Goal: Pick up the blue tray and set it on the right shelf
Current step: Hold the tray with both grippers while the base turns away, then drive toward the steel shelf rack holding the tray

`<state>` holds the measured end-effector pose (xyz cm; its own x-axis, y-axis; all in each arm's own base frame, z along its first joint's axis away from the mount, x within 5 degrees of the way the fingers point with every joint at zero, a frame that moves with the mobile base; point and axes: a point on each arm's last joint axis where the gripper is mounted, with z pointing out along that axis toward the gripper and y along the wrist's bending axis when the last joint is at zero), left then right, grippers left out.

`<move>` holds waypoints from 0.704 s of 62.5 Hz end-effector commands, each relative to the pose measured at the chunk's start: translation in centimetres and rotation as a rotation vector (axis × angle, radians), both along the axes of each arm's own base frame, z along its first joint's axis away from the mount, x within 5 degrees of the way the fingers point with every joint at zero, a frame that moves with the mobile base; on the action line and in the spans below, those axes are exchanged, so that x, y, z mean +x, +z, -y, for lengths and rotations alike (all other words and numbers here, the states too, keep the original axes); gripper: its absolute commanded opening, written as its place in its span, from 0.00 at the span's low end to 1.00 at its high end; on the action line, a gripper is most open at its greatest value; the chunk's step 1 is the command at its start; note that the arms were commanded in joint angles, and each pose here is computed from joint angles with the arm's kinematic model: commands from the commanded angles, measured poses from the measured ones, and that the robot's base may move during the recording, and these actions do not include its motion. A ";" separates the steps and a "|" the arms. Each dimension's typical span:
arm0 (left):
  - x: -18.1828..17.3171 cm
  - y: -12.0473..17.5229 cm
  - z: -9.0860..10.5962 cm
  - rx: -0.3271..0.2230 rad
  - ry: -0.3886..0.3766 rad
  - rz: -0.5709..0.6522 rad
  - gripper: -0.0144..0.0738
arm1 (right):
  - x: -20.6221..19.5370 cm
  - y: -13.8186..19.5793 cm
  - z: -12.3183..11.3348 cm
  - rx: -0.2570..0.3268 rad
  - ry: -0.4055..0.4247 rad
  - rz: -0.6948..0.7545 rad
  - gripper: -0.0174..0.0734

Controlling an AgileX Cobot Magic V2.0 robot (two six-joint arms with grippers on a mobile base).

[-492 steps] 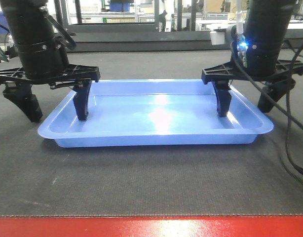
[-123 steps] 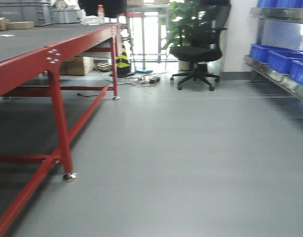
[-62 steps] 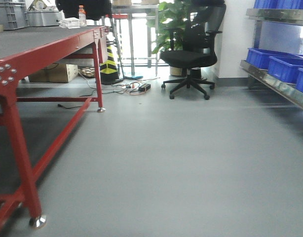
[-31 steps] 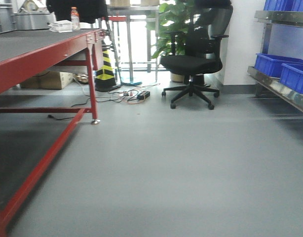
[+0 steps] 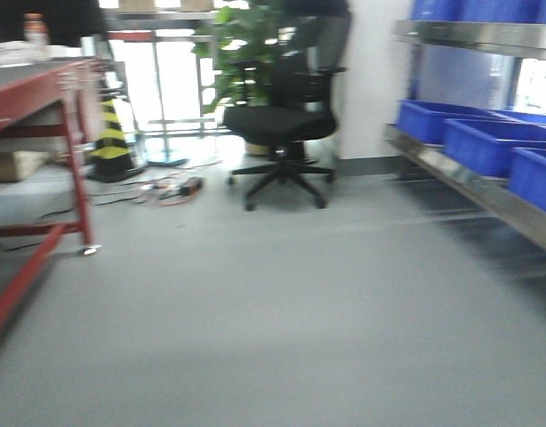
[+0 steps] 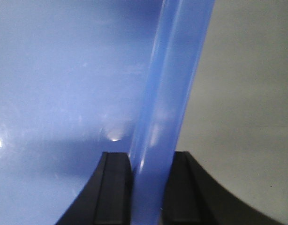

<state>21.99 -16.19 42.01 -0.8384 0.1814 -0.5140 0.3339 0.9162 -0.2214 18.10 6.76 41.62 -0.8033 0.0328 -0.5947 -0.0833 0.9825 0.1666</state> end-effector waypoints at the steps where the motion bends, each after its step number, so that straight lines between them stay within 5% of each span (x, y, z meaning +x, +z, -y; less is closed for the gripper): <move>1: -1.5 1.2 -0.8 0.026 -0.037 -0.018 0.11 | -0.2 1.5 0.2 -0.002 0.019 0.112 0.25; 44: -1.5 1.2 -0.8 0.026 -0.037 -0.019 0.11 | -0.2 1.5 0.2 -0.002 0.019 0.112 0.25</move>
